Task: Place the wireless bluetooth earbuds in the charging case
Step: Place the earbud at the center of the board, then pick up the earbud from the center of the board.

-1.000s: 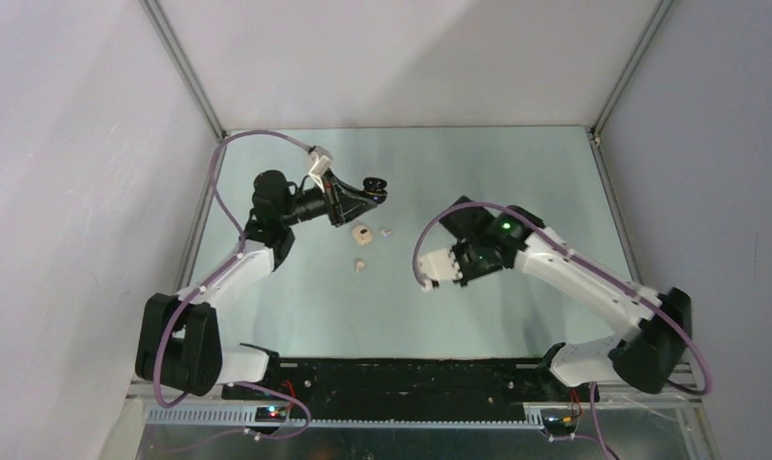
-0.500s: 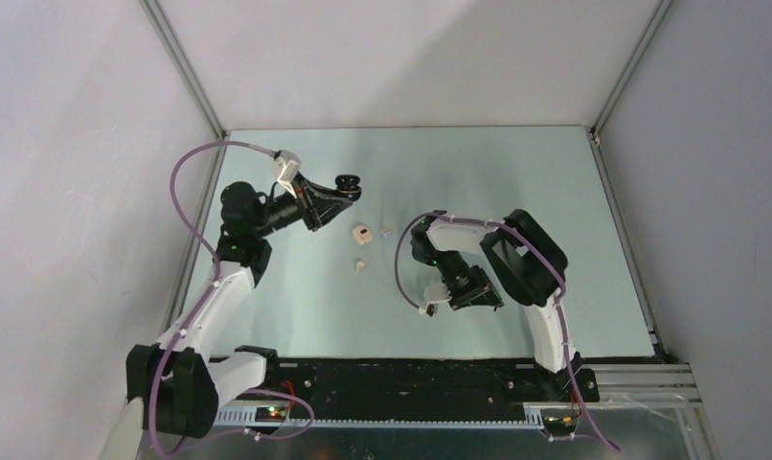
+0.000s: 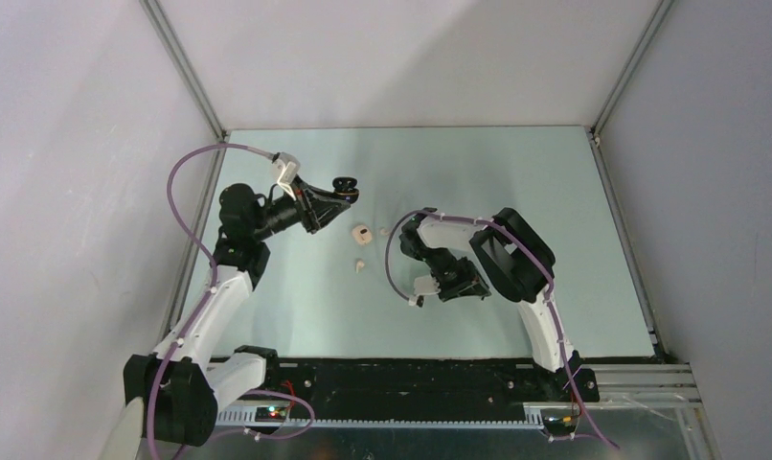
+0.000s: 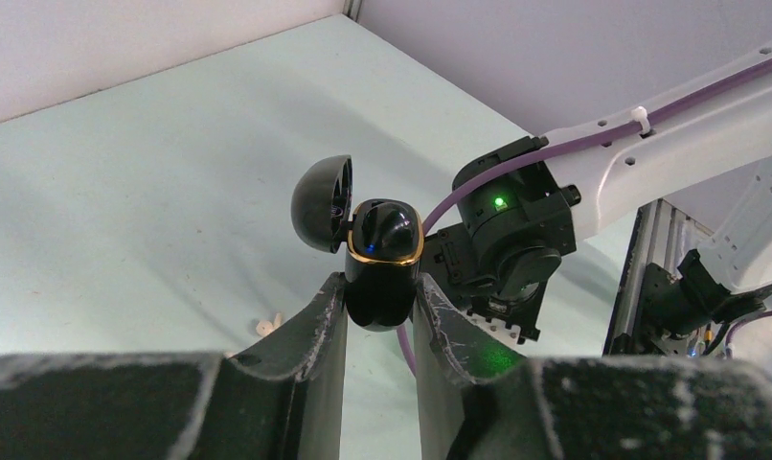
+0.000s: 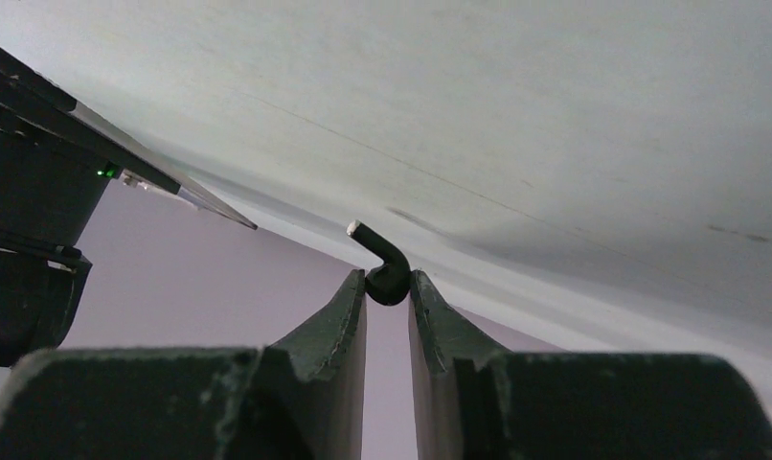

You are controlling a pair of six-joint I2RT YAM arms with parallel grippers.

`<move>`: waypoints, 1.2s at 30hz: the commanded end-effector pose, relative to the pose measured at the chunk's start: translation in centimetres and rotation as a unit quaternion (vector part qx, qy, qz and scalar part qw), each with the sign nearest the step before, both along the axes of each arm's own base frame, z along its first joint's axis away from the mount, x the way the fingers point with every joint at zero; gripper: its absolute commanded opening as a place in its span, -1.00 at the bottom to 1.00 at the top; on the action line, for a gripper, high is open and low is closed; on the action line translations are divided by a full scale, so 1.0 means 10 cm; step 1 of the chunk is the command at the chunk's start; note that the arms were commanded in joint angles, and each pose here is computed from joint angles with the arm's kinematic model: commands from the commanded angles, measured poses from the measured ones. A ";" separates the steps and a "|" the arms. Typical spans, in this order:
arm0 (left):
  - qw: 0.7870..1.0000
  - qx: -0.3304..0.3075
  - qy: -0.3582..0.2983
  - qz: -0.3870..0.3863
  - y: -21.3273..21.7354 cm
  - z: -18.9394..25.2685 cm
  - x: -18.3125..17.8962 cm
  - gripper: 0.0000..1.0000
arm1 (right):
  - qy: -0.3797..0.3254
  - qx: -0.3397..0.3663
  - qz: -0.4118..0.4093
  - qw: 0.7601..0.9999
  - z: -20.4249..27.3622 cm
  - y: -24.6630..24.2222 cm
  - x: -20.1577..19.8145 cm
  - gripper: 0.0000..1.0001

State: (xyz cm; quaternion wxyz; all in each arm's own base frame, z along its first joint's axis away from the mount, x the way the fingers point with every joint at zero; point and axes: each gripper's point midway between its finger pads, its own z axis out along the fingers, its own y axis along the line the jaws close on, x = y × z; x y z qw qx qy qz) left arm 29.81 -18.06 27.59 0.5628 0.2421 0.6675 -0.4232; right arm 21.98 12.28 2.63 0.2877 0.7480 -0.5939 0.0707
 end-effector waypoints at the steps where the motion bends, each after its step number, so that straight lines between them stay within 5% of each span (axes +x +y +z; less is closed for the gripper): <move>1: 1.000 0.003 -0.028 0.011 0.05 0.12 -0.01 -1.00 | -0.070 0.016 -0.008 0.997 -0.33 0.16 0.25 -0.39; 10: 1.000 0.003 -0.026 0.008 0.04 0.15 0.00 -1.00 | -0.119 0.132 -0.061 0.982 0.01 0.60 0.47 -0.03; 16: 1.000 0.015 -0.023 0.001 0.03 0.16 0.01 -1.00 | -0.103 0.296 -0.186 0.931 0.78 0.86 0.44 0.02; 20: 0.999 0.029 -0.021 -0.006 0.03 0.12 0.02 -1.00 | -0.105 0.454 -0.264 0.845 1.20 0.75 0.42 -0.04; 24: 0.998 0.055 -0.025 -0.016 0.04 0.07 0.03 -1.00 | -0.099 0.625 -0.294 0.716 1.42 0.41 0.34 -0.10; 36: 0.992 0.119 -0.008 -0.046 0.08 -0.05 -0.08 -1.00 | -0.148 0.608 -0.166 0.762 0.49 -0.19 0.27 -0.27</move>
